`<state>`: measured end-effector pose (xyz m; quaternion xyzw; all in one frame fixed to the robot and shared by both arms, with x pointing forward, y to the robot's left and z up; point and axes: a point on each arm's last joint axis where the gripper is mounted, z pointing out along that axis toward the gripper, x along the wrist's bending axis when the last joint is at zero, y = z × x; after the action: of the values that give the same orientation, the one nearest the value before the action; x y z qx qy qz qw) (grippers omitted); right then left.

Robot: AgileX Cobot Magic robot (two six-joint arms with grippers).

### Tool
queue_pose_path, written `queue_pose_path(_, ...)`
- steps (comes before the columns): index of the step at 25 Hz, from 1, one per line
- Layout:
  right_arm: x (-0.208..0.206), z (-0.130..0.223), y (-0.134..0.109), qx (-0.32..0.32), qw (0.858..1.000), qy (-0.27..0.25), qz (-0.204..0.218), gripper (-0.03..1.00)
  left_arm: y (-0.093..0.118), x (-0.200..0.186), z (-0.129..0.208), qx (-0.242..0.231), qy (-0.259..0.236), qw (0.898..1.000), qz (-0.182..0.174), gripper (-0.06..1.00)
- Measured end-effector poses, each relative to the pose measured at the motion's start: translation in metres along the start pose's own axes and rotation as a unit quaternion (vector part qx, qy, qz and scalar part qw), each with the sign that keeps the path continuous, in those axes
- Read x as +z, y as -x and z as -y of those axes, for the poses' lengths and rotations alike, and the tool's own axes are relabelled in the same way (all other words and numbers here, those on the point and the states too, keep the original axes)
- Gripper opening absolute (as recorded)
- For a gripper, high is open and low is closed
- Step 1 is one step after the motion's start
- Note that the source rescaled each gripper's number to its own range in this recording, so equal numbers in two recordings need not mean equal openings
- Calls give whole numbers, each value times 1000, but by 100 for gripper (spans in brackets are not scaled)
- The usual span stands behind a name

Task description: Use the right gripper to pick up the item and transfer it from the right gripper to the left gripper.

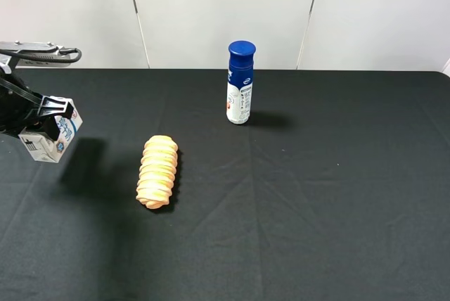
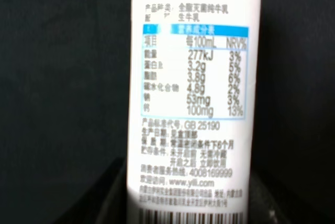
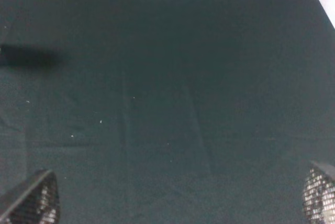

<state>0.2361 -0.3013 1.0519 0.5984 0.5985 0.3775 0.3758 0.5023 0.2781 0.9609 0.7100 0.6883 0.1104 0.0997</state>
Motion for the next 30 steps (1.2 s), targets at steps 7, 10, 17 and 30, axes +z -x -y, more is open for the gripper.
queue_pose_path(7, 0, 0, 0, 0, 1000, 0, 0, 100, -1, 0, -2, 7, 10, 1000, -4, 13)
queue_pose_path(10, 0, 0, 0, 0, 1000, 0, 0, 100, -1, 0, -3, 6, 18, 1000, -3, 72)
queue_pose_path(17, 0, 0, 0, 0, 1000, 0, 0, 100, -1, 0, -3, 6, 18, 1000, -3, 99)
queue_pose_path(30, 0, 0, 0, 0, 1000, 0, 0, 100, -3, -53, -28, 0, 26, 1000, -11, 100)
